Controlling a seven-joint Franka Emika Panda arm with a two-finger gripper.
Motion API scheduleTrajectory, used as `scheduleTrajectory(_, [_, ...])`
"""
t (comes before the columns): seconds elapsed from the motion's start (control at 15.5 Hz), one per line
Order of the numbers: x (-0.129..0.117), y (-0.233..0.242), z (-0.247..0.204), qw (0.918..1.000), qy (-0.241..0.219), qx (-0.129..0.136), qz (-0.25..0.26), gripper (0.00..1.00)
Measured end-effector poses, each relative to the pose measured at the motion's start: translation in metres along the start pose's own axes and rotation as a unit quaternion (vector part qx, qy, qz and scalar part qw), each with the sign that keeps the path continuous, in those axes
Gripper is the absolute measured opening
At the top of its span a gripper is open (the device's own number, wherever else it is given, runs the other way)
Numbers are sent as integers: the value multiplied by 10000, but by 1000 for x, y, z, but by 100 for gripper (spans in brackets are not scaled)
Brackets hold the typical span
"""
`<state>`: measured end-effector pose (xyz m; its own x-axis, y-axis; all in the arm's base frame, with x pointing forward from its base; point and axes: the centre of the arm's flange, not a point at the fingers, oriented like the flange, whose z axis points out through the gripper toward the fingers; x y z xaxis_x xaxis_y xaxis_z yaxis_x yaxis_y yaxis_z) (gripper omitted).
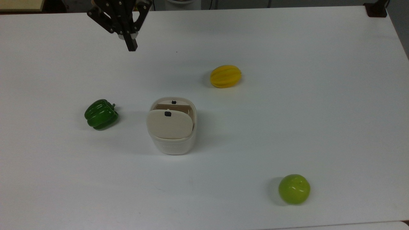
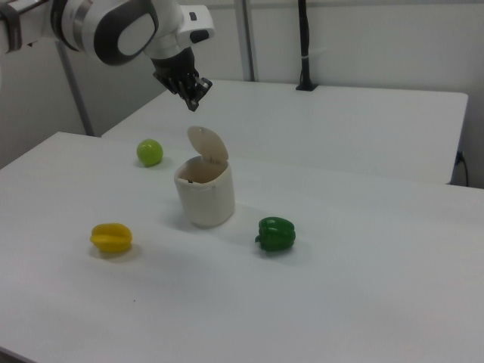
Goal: Close garbage bin
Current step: 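Move the gripper down toward the open lid of the cream bin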
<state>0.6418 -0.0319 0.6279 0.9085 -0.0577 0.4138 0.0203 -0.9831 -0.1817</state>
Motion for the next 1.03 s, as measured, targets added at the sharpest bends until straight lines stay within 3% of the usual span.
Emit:
scheduleTrajectory(0.45, [30, -10, 75, 9938, 1108, 91, 97, 1])
scheduleTrajectory(1.03, [29, -20, 122, 9950, 990, 126, 63, 1])
